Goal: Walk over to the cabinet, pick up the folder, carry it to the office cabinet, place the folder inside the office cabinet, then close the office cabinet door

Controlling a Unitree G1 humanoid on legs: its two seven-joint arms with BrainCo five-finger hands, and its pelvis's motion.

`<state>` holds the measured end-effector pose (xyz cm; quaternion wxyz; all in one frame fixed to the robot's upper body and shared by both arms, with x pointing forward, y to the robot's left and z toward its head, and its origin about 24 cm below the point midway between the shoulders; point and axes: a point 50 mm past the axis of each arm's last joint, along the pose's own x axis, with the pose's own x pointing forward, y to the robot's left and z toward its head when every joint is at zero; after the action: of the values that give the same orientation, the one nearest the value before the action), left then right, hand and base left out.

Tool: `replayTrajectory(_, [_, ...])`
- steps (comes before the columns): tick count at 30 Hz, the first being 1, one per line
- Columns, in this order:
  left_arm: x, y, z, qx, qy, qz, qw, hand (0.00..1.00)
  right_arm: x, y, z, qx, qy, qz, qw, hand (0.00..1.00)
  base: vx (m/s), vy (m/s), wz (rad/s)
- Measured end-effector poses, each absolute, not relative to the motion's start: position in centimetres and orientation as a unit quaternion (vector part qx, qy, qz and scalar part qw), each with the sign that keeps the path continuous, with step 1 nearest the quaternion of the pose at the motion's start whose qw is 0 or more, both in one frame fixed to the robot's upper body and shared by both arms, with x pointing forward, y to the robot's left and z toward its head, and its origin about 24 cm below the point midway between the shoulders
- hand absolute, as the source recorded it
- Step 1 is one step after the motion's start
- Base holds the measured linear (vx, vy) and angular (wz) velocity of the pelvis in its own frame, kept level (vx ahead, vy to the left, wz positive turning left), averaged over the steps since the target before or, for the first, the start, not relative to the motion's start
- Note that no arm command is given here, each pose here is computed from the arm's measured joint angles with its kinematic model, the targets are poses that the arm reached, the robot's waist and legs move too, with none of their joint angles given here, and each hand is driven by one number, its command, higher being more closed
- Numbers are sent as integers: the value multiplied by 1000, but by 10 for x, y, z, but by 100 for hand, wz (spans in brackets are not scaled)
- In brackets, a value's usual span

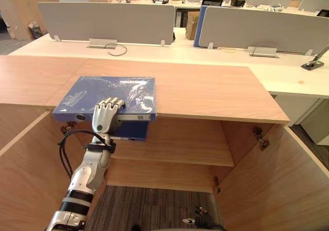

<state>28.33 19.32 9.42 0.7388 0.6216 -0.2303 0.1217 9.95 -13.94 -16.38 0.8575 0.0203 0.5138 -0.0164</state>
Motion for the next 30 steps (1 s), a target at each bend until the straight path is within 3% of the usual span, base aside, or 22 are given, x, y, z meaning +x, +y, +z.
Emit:
replayTrajectory(12, [288, 201, 85, 626, -207, 129, 741, 100, 99, -147, -164, 12, 514, -21, 857, 0, -1, 17, -1])
replayTrajectory(19, [281, 190, 90, 583, -214, 163, 766, 100, 97, -150, -164, 7, 517, -26, 856, 0, -15, 38, 1])
replayTrajectory(21, [267, 175, 99, 539, -238, 183, 787, 100, 94, -153, -165, 5, 521, -35, 853, 0, 12, 65, 8])
replayTrajectory(25, [232, 147, 134, 365, -311, 191, 857, 100, 87, -157, -167, 16, 531, -60, 845, 0, 32, 51, 19])
replayTrajectory(29, [209, 148, 158, 198, -357, 163, 898, 100, 95, -153, -164, 54, 513, -88, 852, 0, 31, 23, 12])
replayTrajectory(30, [200, 155, 165, 122, -366, 155, 909, 100, 108, -145, -157, 72, 486, -88, 867, 0, 11, 11, -5])
